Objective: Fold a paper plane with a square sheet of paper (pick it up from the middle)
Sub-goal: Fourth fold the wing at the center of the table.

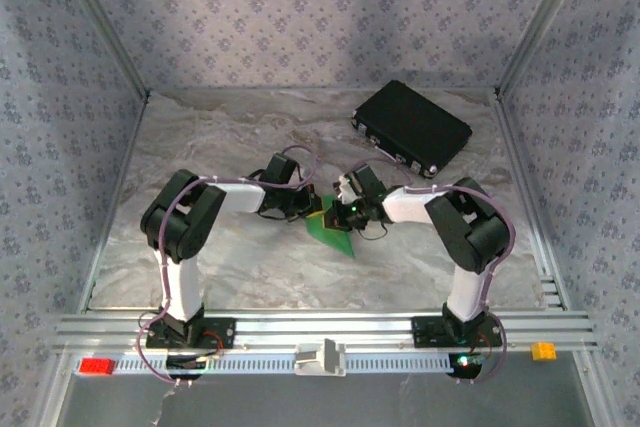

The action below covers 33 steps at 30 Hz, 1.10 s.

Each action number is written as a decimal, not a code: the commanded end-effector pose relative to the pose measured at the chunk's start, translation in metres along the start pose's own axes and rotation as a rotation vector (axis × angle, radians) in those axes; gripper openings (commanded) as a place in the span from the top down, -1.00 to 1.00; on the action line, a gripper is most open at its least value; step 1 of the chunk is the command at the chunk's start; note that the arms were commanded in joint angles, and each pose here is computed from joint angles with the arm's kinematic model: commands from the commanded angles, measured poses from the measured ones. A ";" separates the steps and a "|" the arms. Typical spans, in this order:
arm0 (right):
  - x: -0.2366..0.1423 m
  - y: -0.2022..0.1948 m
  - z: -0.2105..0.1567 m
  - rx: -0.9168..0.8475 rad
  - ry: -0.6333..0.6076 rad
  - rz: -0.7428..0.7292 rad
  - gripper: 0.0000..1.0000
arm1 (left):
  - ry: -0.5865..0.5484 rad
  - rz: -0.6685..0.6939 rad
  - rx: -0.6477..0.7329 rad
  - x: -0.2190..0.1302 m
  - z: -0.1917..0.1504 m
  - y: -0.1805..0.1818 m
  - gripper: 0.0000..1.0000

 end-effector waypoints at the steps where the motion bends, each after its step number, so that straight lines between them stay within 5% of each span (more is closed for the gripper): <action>1: -0.006 -0.009 -0.028 0.059 0.080 -0.042 0.90 | 0.006 0.110 -0.073 0.009 -0.002 0.034 1.00; 33: -0.055 -0.034 -0.126 0.168 0.043 -0.050 0.86 | 0.010 0.118 -0.096 0.012 0.000 0.041 1.00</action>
Point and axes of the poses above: each hand's point on the last joint's axis, 136 mm out from that joint toward the fingers, its own x axis out along the fingers, its own y axis along the line the jaws close on, z = x × y, the point moved 8 cm from there along -x, back along the fingers, and after that the axes turned 9 degrees about -x, right-handed, at the moved point
